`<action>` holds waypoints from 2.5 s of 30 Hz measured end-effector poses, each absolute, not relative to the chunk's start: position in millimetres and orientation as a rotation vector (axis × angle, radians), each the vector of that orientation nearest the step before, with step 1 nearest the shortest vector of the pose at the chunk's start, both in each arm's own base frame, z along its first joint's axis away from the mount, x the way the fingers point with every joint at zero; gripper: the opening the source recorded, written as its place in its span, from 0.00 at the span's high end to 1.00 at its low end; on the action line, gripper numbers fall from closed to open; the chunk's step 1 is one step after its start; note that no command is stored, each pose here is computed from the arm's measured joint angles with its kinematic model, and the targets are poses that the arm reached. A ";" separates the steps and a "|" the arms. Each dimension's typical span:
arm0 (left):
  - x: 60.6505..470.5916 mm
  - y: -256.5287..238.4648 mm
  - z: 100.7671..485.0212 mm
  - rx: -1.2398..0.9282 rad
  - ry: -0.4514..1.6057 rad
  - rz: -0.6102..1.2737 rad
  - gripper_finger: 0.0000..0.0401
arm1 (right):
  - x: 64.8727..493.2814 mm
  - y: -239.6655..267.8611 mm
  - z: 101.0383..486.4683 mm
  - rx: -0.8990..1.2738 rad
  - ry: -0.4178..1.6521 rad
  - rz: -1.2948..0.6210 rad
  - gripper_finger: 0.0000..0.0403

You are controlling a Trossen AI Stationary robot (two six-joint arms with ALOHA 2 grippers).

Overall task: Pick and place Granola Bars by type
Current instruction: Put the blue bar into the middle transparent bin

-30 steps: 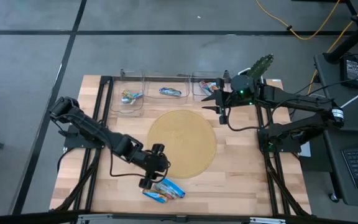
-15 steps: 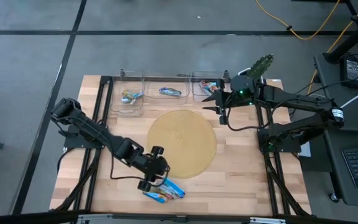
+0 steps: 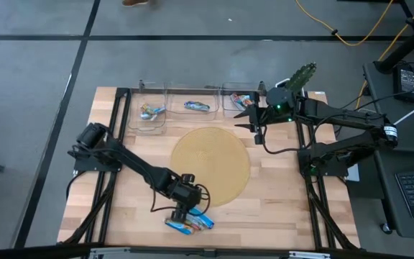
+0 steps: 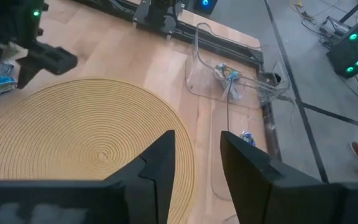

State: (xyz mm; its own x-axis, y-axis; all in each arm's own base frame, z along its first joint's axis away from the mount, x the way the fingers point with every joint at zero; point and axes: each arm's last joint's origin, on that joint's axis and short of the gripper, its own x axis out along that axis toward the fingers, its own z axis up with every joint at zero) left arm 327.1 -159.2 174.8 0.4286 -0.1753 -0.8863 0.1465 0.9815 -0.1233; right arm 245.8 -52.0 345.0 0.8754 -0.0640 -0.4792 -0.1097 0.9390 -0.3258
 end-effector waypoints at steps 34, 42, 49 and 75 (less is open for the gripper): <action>334.2 -175.8 142.3 -0.116 1.142 -0.186 0.62 | 243.5 -53.2 341.1 -0.391 0.550 0.042 0.68; 336.0 -178.1 147.0 -0.190 1.158 -0.209 0.91 | 243.5 -53.2 341.1 -0.391 0.550 0.042 0.68; 341.0 -173.3 188.6 -0.251 1.052 -0.234 0.94 | 243.3 -53.1 340.6 -0.390 0.556 0.044 0.68; 225.0 -117.9 436.1 -0.019 -0.125 -0.087 0.96 | 243.1 -53.1 340.4 -0.389 0.558 0.044 0.67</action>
State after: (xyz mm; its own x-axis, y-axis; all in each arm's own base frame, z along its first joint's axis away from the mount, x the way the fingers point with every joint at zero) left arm 225.0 -117.9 436.1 0.9885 -0.0854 0.1249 0.0878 0.9960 -0.0134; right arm 243.1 -53.1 340.4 0.8491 -0.0638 -0.5243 -0.1451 0.9263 -0.3477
